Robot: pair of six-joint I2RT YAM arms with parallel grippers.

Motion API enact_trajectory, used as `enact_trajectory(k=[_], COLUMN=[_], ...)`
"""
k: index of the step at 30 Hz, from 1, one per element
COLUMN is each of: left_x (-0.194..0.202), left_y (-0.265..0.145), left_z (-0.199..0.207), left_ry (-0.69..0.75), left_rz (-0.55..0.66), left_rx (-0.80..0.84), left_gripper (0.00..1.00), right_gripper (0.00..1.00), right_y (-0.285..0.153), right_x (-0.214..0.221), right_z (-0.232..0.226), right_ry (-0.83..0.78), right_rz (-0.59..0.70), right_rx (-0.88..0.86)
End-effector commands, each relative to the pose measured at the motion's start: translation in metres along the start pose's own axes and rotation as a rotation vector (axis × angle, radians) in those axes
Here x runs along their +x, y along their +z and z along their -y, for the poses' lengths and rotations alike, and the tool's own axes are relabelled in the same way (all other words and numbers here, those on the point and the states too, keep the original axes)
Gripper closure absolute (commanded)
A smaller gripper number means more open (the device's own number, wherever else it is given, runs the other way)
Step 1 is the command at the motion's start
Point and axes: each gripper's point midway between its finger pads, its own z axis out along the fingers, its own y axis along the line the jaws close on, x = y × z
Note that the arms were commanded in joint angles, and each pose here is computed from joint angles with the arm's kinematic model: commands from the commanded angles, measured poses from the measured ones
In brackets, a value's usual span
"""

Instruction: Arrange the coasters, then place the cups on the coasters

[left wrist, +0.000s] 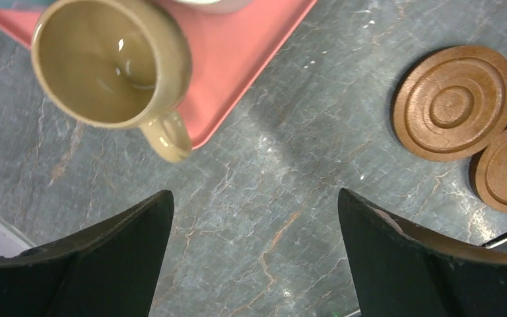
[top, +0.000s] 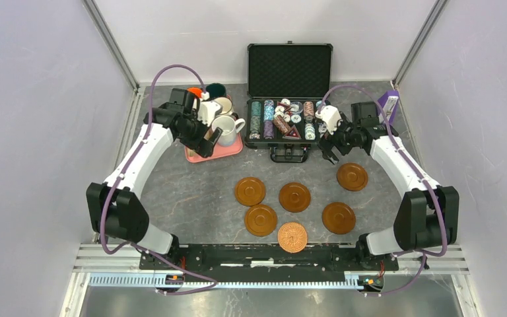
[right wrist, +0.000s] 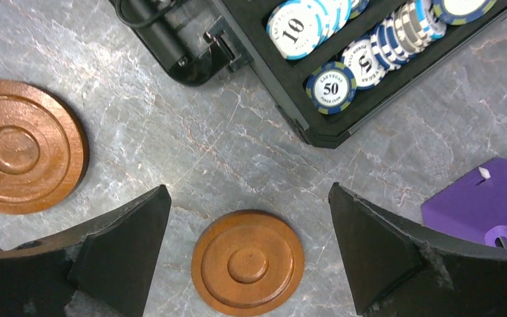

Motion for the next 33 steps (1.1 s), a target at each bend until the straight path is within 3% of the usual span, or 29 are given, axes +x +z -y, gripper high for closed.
enact_trajectory(k=[1,7,16,22,33], left_x=[-0.024,-0.014,-0.007,0.0,0.03], left_y=[-0.005,0.024,0.071,0.106,0.142], left_z=[0.03,0.085,0.138,0.158,0.15], left_ry=[0.17,0.315,0.488,0.537,0.534], left_rz=[0.069,0.05,0.037,0.016,-0.099], left_rx=[0.084,0.232,0.258,0.241,0.206], left_gripper=[0.0,0.0,0.0,0.08,0.3], right_gripper=[0.02,0.02,0.07,0.09,0.14], right_y=[-0.007,-0.009,-0.009,-0.003,0.016], right_x=[0.016,0.065,0.122,0.113,0.077], right_z=[0.006,0.012,0.02,0.007,-0.031], right_ry=[-0.029,-0.04,0.038,0.043,0.014], right_rz=[-0.099,-0.245,-0.406,-0.338,-0.126], right_rx=[-0.014,0.038,0.095,0.03,-0.041])
